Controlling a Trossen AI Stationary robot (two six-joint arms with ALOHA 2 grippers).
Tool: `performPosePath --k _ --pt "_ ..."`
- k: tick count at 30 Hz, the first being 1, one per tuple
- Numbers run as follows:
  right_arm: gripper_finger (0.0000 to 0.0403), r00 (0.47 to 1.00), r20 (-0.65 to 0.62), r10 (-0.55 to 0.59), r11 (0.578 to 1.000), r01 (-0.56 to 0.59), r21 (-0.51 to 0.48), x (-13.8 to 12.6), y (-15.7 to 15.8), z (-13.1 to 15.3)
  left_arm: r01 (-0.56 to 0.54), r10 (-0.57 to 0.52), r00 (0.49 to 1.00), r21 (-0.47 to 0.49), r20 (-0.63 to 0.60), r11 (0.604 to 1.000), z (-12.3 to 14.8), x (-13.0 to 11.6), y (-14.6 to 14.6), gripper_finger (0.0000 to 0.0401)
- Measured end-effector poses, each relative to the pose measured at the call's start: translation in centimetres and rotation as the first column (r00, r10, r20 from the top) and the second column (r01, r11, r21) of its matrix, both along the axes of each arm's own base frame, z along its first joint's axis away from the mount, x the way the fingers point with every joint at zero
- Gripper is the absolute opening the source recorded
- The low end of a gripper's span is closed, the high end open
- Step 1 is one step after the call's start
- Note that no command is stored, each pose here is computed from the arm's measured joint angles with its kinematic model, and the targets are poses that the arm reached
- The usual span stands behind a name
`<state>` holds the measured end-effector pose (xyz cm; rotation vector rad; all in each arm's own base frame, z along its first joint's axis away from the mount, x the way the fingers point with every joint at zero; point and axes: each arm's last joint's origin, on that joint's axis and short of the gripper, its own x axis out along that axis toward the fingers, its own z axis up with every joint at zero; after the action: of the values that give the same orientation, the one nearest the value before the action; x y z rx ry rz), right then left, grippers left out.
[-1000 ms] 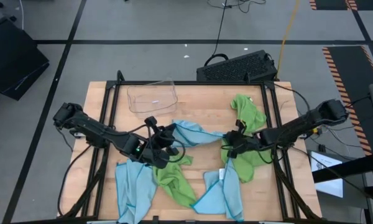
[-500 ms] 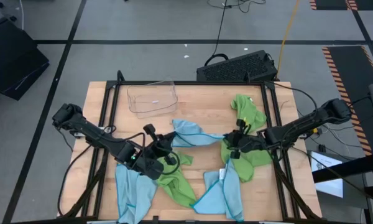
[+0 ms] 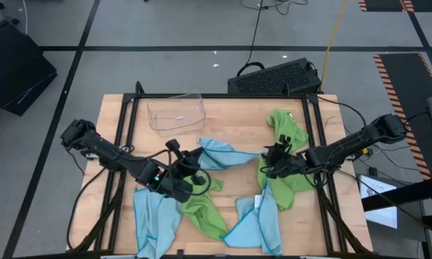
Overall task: Fold microfiber towels
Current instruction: Fold the top center blue microfiber cloth
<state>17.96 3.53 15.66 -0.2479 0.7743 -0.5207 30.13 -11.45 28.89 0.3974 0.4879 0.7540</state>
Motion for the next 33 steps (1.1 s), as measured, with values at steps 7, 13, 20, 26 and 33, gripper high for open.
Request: performPosePath --k 7,13,20,26,33 --pt "0.0163 0.996 -0.092 -0.013 0.988 0.027 0.152 -0.9 0.0 -0.8 -0.032 0.031 0.999 -0.008 -0.017 0.999 -0.3 0.0 0.9 0.0013" --pt "0.0144 0.996 -0.05 0.076 0.93 -0.053 0.363 -0.4 0.7 -0.9 -0.043 0.043 0.999 -0.008 -0.02 0.999 -0.3 0.1 1.2 0.0006" --pt "0.0143 0.995 -0.006 0.098 0.928 -0.089 0.363 -0.5 0.7 -1.7 -0.043 0.043 0.999 -0.004 -0.024 0.999 -0.3 0.2 1.3 0.0013" --pt "0.0162 0.995 0.022 0.096 0.945 -0.098 0.312 -0.3 0.6 -1.5 -0.055 0.055 0.998 -0.002 -0.027 0.998 -0.3 0.3 1.7 0.001" --pt "0.0157 0.991 0.001 0.132 0.939 -0.125 0.32 0.1 0.8 -2.0 -0.057 0.057 0.998 -0.003 -0.03 0.998 -0.3 0.3 1.8 0.0006"
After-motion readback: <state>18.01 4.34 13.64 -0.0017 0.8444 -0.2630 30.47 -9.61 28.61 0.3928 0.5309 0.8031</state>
